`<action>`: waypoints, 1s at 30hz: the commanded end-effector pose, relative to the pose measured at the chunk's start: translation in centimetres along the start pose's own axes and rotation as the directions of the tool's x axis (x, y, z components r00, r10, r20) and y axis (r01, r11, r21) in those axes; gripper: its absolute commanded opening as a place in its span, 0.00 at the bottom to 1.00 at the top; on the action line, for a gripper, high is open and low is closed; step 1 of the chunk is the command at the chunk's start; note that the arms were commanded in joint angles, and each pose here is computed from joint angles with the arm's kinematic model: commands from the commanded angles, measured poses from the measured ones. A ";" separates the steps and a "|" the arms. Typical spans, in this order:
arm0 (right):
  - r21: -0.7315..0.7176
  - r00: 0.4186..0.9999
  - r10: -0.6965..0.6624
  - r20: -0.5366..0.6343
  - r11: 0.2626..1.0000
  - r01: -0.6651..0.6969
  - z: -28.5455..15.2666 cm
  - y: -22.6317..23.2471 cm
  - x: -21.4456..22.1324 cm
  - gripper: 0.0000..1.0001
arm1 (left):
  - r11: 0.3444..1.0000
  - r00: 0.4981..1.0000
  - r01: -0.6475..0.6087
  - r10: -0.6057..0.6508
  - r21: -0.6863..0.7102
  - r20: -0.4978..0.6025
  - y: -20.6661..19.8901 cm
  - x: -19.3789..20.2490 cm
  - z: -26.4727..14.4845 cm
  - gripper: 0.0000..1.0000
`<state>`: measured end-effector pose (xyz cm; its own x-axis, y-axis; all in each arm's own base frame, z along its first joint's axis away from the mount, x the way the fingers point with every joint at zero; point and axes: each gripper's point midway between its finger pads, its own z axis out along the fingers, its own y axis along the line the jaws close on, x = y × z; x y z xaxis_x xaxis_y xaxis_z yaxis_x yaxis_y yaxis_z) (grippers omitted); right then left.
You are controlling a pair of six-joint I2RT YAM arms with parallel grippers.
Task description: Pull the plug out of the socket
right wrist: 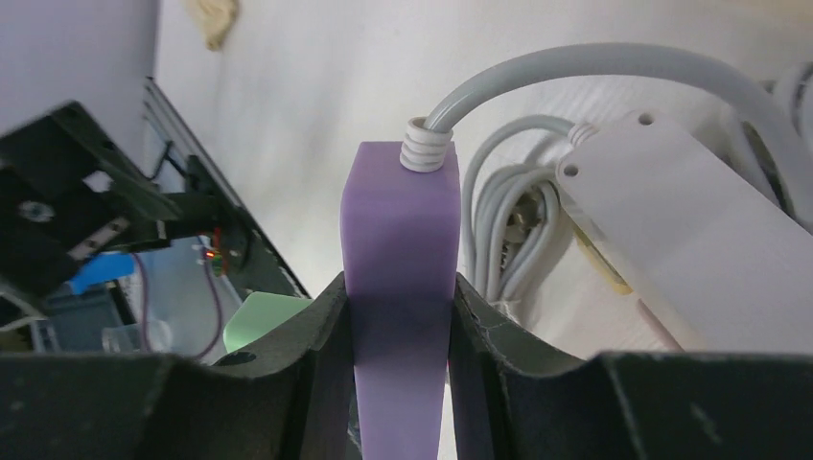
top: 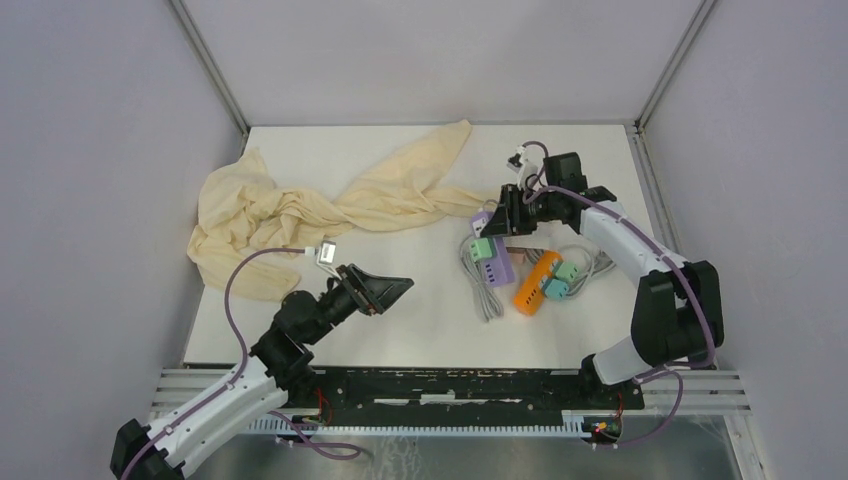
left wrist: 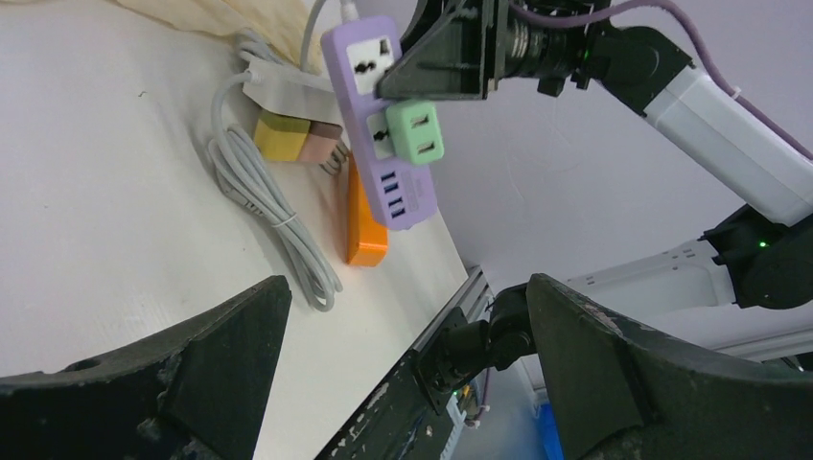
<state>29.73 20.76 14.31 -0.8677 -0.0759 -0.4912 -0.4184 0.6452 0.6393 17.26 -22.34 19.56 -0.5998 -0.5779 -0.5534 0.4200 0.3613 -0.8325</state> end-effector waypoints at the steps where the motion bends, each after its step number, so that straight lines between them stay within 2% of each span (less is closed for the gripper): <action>1: -0.240 0.980 -0.063 0.189 0.965 0.108 -3.1 6.9 -8.2 0.00 | 0.994 0.999 -0.036 0.035 0.099 0.009 -2.8 -0.9 0.2 1.00; 10: -0.394 0.944 0.027 0.330 0.912 0.112 -6.4 13.3 -18.0 0.00 | 0.992 0.998 -0.060 0.058 0.113 0.026 -3.3 -1.3 0.0 1.00; 15: -0.457 0.930 0.041 0.365 0.878 0.140 -8.8 16.7 -20.5 0.00 | 0.992 0.997 -0.076 0.072 0.103 0.034 -3.3 -1.6 -0.3 1.00; 18: -0.479 0.948 0.051 0.314 0.871 0.112 -7.5 17.1 -18.9 0.00 | 0.992 0.996 -0.076 0.072 0.105 0.043 -3.6 -1.8 -0.6 1.00; 25: -0.505 0.992 0.054 0.117 0.863 0.013 0.4 15.7 -11.1 0.00 | 0.989 0.997 -0.062 0.054 0.135 0.063 -4.3 -2.2 -1.1 0.99; 30: -0.596 0.998 -0.043 0.051 0.801 0.064 3.3 18.1 -6.8 0.00 | 0.993 0.995 -0.077 0.069 0.093 0.077 -4.1 -2.8 -1.5 0.98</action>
<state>31.68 32.84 23.68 -0.9301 0.0122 -0.3671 -0.3516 0.2598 0.8994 16.14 -21.83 21.82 -0.5735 -0.5854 -0.5731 0.4862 0.3198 -0.8132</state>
